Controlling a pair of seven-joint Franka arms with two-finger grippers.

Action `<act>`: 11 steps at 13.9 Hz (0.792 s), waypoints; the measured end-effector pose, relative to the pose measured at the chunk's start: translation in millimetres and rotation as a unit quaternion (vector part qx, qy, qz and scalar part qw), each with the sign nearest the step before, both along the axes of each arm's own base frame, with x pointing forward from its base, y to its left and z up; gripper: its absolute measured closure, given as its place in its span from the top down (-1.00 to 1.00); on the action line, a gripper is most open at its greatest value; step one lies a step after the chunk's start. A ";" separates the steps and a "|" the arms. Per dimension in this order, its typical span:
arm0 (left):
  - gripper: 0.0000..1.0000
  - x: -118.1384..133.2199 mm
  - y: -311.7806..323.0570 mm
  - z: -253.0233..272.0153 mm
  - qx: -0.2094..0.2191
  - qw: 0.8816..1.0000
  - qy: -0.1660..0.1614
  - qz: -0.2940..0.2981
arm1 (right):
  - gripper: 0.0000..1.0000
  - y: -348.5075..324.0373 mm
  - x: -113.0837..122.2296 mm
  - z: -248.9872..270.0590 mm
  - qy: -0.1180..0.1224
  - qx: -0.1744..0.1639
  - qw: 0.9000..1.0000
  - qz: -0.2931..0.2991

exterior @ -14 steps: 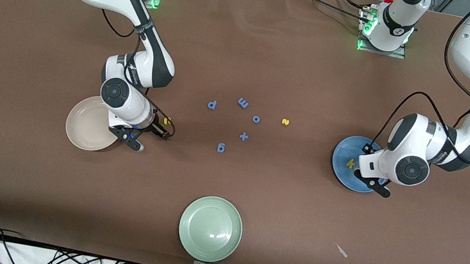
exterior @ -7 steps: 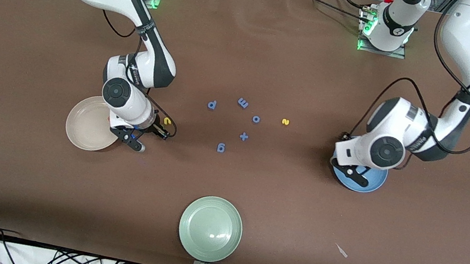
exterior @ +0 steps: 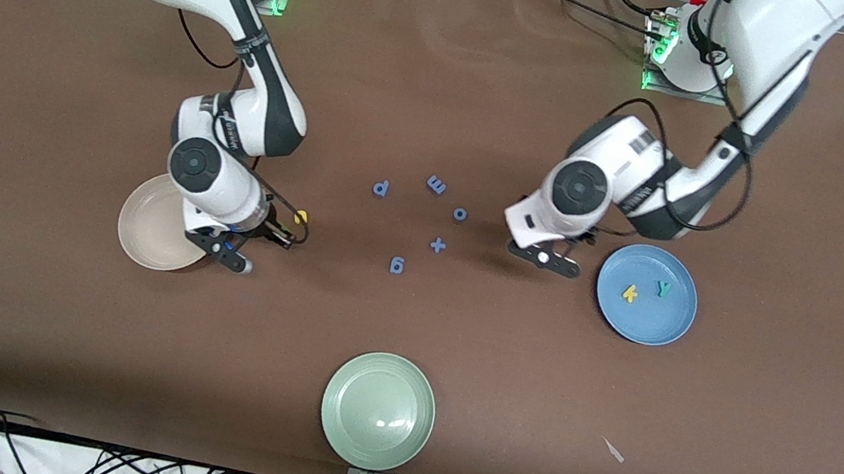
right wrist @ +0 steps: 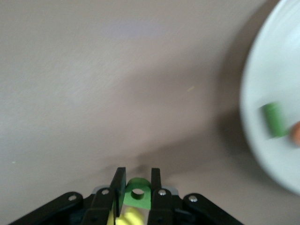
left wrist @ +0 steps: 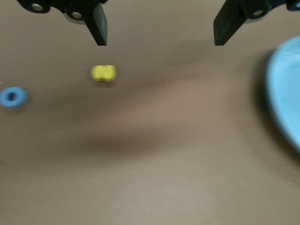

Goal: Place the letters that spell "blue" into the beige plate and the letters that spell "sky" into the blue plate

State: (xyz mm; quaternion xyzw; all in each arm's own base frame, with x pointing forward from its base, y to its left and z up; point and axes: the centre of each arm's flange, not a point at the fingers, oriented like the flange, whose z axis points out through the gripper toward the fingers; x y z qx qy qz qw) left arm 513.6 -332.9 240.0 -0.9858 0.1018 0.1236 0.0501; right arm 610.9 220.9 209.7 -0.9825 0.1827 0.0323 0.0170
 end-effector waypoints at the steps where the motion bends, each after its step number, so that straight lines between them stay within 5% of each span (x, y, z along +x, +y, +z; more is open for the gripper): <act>1: 1.00 -10.8 -15.2 -8.5 -0.001 1.000 -0.004 0.009 | -0.50 -17.3 4.5 10.3 0.004 -0.005 1.000 0.017; 6: 0.96 -38.3 -32.0 -53.2 -0.030 0.999 -0.018 0.036 | -0.49 -116.0 15.1 47.2 0.043 -0.025 0.994 0.094; 11: 0.75 -37.9 -28.9 -72.8 -0.050 0.997 -0.025 0.045 | 0.44 -123.3 7.9 35.0 0.053 -0.025 0.994 0.090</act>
